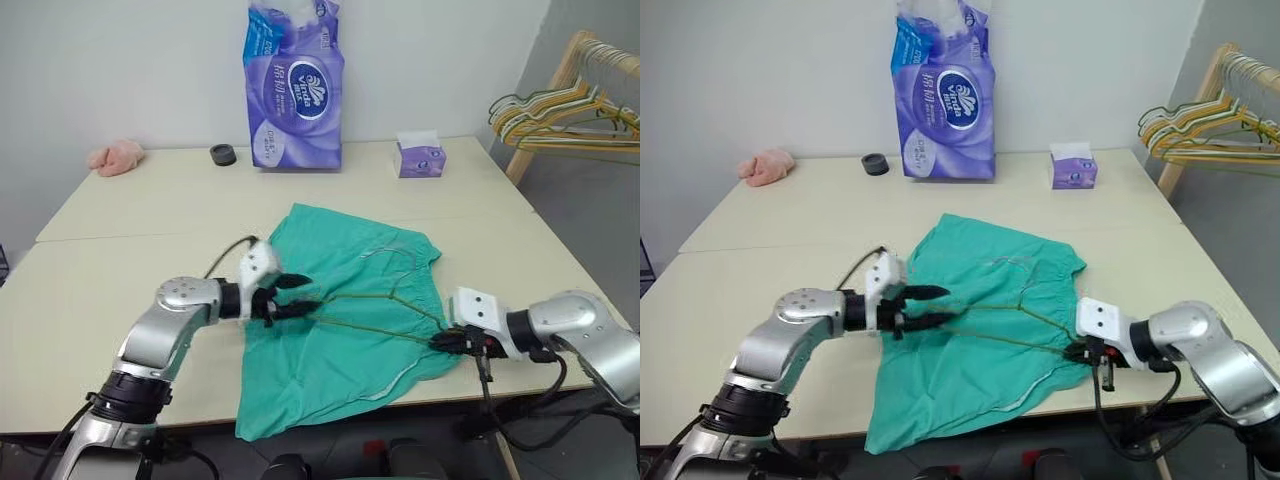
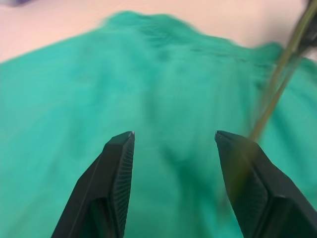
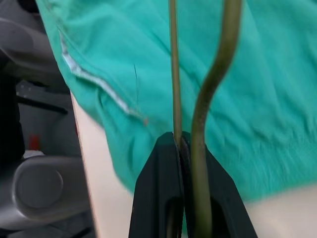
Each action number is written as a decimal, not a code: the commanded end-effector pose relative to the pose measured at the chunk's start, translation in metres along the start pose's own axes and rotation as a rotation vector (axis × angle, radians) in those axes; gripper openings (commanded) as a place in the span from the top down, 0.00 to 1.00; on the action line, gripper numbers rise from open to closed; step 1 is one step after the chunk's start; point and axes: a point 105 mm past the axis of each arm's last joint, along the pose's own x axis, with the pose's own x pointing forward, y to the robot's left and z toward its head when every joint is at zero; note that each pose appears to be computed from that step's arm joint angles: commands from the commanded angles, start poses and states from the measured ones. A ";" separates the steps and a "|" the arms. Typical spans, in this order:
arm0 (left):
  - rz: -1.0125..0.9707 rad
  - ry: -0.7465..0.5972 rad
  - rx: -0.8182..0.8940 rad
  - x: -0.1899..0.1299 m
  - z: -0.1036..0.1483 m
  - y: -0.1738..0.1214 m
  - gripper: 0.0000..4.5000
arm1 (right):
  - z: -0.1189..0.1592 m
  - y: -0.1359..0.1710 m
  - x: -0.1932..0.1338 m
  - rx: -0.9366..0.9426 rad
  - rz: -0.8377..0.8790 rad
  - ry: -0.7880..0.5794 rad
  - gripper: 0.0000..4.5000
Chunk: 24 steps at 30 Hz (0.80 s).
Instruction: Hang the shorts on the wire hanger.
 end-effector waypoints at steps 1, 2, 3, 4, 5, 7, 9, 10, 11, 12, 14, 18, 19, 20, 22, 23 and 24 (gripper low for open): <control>0.229 -0.112 -0.045 -0.027 0.021 0.046 0.40 | -0.015 -0.020 -0.028 0.113 -0.162 -0.008 1.00; 0.238 -0.118 -0.056 -0.029 0.021 0.048 0.40 | -0.019 -0.021 -0.031 0.139 -0.181 -0.010 1.00; 0.236 -0.119 -0.062 -0.030 0.021 0.049 0.40 | -0.023 -0.023 -0.035 0.167 -0.202 -0.012 1.00; 0.217 -0.111 -0.058 -0.031 0.020 0.046 0.40 | -0.029 -0.025 -0.039 0.209 -0.232 -0.016 1.00; 0.184 -0.099 -0.050 -0.031 0.018 0.041 0.40 | -0.038 -0.028 -0.046 0.273 -0.273 -0.018 1.00; 0.101 -0.067 -0.033 -0.030 0.014 0.028 0.40 | -0.064 -0.029 -0.061 0.418 -0.338 0.000 1.00; 0.038 -0.055 -0.040 -0.030 0.013 0.018 0.40 | -0.082 -0.023 -0.069 0.511 -0.360 0.020 1.00; 0.007 -0.045 -0.041 -0.029 0.013 0.012 0.40 | -0.088 -0.020 -0.072 0.551 -0.367 0.019 1.00; -0.010 -0.039 -0.041 -0.029 0.013 0.009 0.40 | -0.090 -0.018 -0.074 0.580 -0.373 0.007 1.00; -0.019 -0.036 -0.041 -0.029 0.013 0.007 0.40 | -0.091 -0.017 -0.076 0.597 -0.378 -0.002 1.00; -0.009 -0.041 -0.042 -0.028 0.015 0.009 0.40 | -0.096 -0.016 -0.082 0.645 -0.400 -0.015 1.00; -0.001 -0.046 -0.044 -0.027 0.019 0.010 0.40 | -0.101 -0.013 -0.091 0.714 -0.428 -0.046 1.00; 0.001 -0.048 -0.045 -0.027 0.020 0.010 0.40 | -0.101 -0.011 -0.091 0.721 -0.423 -0.047 1.00; 0.004 -0.052 -0.048 -0.026 0.020 0.011 0.40 | -0.101 -0.008 -0.090 0.727 -0.415 -0.049 1.00; 0.005 -0.055 -0.047 -0.025 0.022 0.011 0.40 | -0.102 -0.002 -0.088 0.734 -0.392 -0.035 1.00; 0.004 -0.056 -0.046 -0.025 0.023 0.011 0.40 | -0.102 0.000 -0.087 0.736 -0.384 -0.027 1.00; 0.003 -0.056 -0.045 -0.025 0.023 0.011 0.40 | -0.102 0.002 -0.087 0.740 -0.379 -0.023 1.00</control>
